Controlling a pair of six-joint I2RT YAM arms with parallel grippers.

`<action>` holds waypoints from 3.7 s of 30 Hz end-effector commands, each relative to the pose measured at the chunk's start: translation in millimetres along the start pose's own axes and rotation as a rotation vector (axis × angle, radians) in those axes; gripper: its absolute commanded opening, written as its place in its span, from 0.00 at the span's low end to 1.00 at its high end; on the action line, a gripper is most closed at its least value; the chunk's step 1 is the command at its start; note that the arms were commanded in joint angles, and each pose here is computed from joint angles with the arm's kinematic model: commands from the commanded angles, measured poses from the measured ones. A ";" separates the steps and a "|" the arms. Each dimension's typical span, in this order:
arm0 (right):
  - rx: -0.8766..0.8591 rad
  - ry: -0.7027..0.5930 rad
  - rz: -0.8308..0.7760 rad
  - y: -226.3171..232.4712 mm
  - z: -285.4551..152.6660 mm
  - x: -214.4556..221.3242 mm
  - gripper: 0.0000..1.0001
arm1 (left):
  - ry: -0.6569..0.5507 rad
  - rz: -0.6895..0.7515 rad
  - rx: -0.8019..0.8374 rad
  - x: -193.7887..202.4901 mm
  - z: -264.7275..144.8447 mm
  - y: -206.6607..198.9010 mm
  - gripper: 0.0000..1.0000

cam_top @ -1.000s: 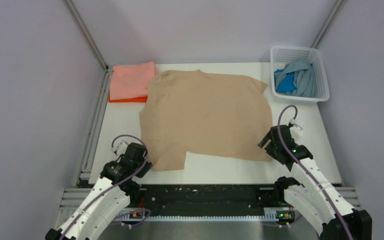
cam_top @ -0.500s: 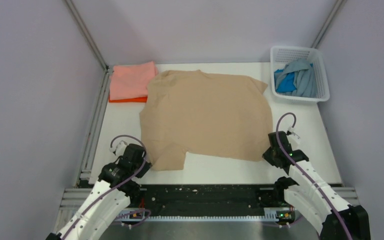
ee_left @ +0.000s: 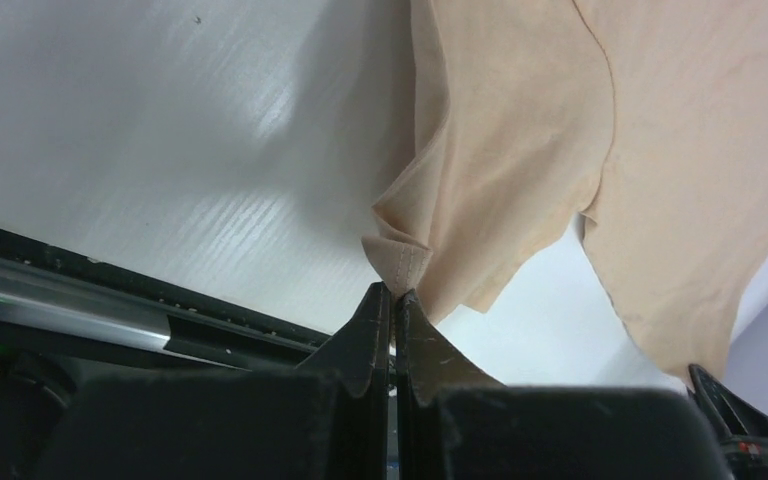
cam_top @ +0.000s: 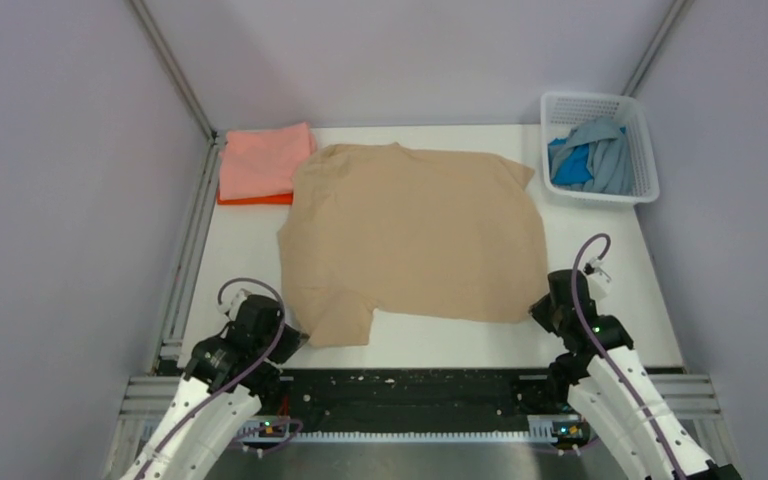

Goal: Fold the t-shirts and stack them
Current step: Grab the side of the flattened tshirt closest away from the robot with both arms, then fold the flattened tshirt in 1/3 of the way

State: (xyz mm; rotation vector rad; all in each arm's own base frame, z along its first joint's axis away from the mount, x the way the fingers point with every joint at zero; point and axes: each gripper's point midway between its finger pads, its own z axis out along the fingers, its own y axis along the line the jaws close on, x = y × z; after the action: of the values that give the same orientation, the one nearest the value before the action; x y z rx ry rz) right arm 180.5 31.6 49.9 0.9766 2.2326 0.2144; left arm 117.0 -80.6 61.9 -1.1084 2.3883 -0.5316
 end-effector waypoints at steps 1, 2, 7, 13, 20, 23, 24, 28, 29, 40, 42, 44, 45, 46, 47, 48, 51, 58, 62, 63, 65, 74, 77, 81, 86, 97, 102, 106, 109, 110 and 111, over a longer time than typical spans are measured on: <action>-0.045 -0.003 0.014 15.7 -6.9 -8.3 0.00 | 0.035 0.000 0.114 4.3 -6.9 -25.0 0.00; -0.061 -0.011 0.011 20.0 -7.1 -11.0 0.00 | 0.035 0.005 0.140 3.7 -4.2 -32.5 0.00; -0.074 -0.068 -0.047 37.9 -8.5 -33.8 0.00 | -0.003 0.061 0.205 -10.7 1.7 -72.5 0.00; -0.084 -0.046 -0.125 71.7 4.4 -49.1 0.00 | -0.117 0.127 0.206 -44.6 12.4 -124.2 0.00; -0.075 -0.129 -0.144 110.5 18.0 -89.3 0.00 | -0.288 0.181 0.097 -99.3 14.3 -165.4 0.00; -0.082 -0.128 -0.143 124.3 27.2 -99.1 0.00 | -0.300 0.183 0.111 -118.3 20.7 -187.0 0.00; -0.087 -0.124 -0.144 128.8 30.2 -101.7 0.00 | -0.300 0.183 0.113 -123.3 23.1 -192.8 0.00; -0.079 -0.121 -0.147 138.9 42.5 -113.0 0.00 | -0.354 0.173 0.083 -151.3 29.8 -207.3 0.00; -0.079 -0.118 -0.144 139.8 46.2 -115.6 0.00 | -0.358 0.173 0.077 -157.0 33.6 -210.4 0.00; -0.095 -0.141 -0.125 153.7 73.4 -142.1 0.00 | -0.345 0.173 0.070 -196.5 64.7 -242.3 0.00; -0.088 -0.141 -0.127 154.0 79.4 -144.2 0.00 | -0.335 0.183 0.057 -200.4 73.5 -247.7 0.00; -0.073 -0.141 -0.121 152.3 84.7 -146.9 0.00 | -0.330 0.191 0.052 -205.6 80.6 -256.4 0.00; -0.065 -0.141 -0.117 150.6 87.2 -148.4 0.00 | -0.325 0.197 0.047 -206.9 86.2 -258.7 0.00; -0.058 -0.143 -0.113 149.1 89.5 -149.4 0.00 | -0.325 0.202 0.040 -209.1 91.3 -261.1 0.00; -0.054 -0.147 -0.110 147.9 91.2 -150.4 0.00 | -0.325 0.202 0.030 -211.7 96.0 -262.4 0.00; -0.044 -0.152 -0.105 145.4 92.7 -151.4 0.00 | -0.326 0.202 0.020 -214.1 100.7 -263.5 0.00; -0.010 -0.160 -0.095 136.8 98.3 -152.9 0.00 | -0.316 0.202 -0.017 -219.3 116.5 -263.4 0.00; 0.002 -0.174 -0.102 135.3 117.5 -157.4 0.02 | -0.294 0.223 -0.059 -227.5 147.4 -272.0 0.00; 0.012 -0.195 -0.093 141.8 129.1 -169.8 0.17 | -0.291 0.218 -0.130 -238.4 165.6 -274.8 0.00; 0.008 -0.200 -0.091 145.6 130.0 -173.0 0.21 | -0.292 0.217 -0.136 -242.3 169.4 -279.5 0.02; 0.002 -0.207 -0.095 150.7 130.5 -177.8 0.34 | -0.292 0.214 -0.117 -250.6 171.4 -298.7 0.13; -0.040 -0.217 -0.139 148.8 96.8 -178.4 0.75 | -0.240 0.257 -0.155 -250.5 164.0 -302.4 0.99; -0.096 -0.181 -0.187 147.2 82.5 -164.2 0.80 | -0.214 0.276 -0.143 -239.2 140.6 -294.9 0.99; -0.240 -0.127 -0.263 154.8 66.7 -132.0 0.99 | -0.152 0.313 -0.056 -201.6 119.6 -276.8 0.99; -0.396 -0.052 -0.388 171.7 55.2 -89.5 0.99 | -0.047 0.328 0.068 -144.9 114.6 -245.3 0.99; -0.403 0.000 -0.411 168.5 65.8 -70.1 0.99 | 0.072 0.370 0.259 -117.7 175.8 -294.1 0.99; -0.343 -0.036 -0.418 160.3 65.1 -80.1 0.98 | 0.079 0.416 0.325 -128.1 208.0 -346.1 0.99; -0.318 -0.082 -0.414 157.4 60.7 -89.9 0.98 | 0.052 0.476 0.425 -129.6 223.9 -394.4 0.99; -0.324 -0.093 -0.416 158.2 58.4 -91.7 0.98 | 0.073 0.529 0.538 -119.5 216.0 -429.0 0.99; -0.326 -0.095 -0.423 158.6 57.6 -92.3 0.98 | 0.063 0.558 0.551 -116.5 212.0 -435.2 0.99; -0.333 -0.096 -0.431 159.6 57.1 -92.4 0.98 | 0.047 0.596 0.557 -114.2 206.2 -439.1 0.99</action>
State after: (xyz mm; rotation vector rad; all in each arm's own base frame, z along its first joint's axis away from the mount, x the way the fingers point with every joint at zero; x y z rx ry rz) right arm 350.1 75.2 98.6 0.3503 2.2329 0.3421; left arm 556.5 -254.0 95.3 -0.3582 2.3583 -0.8429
